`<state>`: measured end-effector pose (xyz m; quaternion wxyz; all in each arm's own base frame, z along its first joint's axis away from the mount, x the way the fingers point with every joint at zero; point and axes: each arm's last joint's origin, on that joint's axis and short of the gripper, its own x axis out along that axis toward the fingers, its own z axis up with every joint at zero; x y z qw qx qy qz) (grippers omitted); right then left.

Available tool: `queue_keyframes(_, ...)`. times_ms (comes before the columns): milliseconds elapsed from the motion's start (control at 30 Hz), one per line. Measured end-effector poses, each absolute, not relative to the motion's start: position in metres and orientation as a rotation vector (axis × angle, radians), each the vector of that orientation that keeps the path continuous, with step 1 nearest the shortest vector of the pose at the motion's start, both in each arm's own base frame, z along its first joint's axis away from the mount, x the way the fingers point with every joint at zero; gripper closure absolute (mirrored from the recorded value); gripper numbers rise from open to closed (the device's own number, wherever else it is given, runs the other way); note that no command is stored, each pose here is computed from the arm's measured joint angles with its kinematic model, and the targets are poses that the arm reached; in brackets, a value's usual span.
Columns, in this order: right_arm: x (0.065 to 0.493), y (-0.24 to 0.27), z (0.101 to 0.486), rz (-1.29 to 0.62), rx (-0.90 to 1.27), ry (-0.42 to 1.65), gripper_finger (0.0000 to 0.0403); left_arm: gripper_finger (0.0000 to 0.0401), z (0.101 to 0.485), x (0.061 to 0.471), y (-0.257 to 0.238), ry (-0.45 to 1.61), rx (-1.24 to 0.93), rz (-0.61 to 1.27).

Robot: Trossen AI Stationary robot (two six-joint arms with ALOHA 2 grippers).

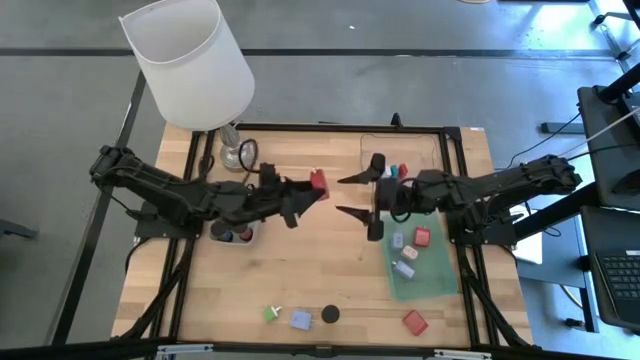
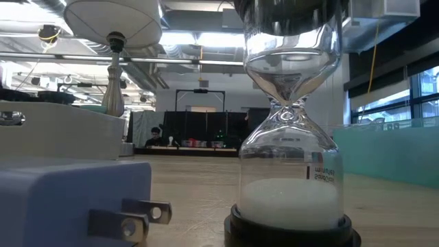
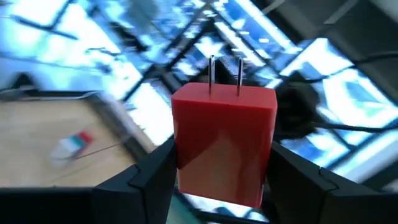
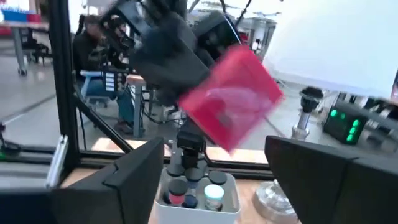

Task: Pick & Place Office items
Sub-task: Put the left red charger adapter into the green bin

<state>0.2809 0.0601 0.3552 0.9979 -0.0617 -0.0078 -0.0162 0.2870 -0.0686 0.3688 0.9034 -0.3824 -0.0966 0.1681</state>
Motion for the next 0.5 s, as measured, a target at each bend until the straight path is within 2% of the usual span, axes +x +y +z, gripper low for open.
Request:
queue_keyframes(100, 0.281, 0.06, 0.361, -0.033, -0.039, -0.035, 0.0099, 0.0189, 0.375, 0.287, -0.07, -0.225, -0.765, 0.283)
queue_keyframes(300, 0.28, 0.062, 0.381, 0.011, 0.143, -0.092, 0.0042, 0.0189, 0.376, 0.287, -0.07, -0.218, -0.633, 0.29)
queue_keyframes(400, 0.278, 0.066, 0.385, 0.014, 0.102, -0.103, 0.0029, 0.0189, 0.381, 0.286, -0.067, -0.287, -0.722, 0.311)
queue_keyframes(500, 0.277, 0.07, 0.385, -0.043, -0.067, -0.1, 0.0027, 0.0189, 0.385, 0.285, -0.061, -0.394, -0.858, 0.395)
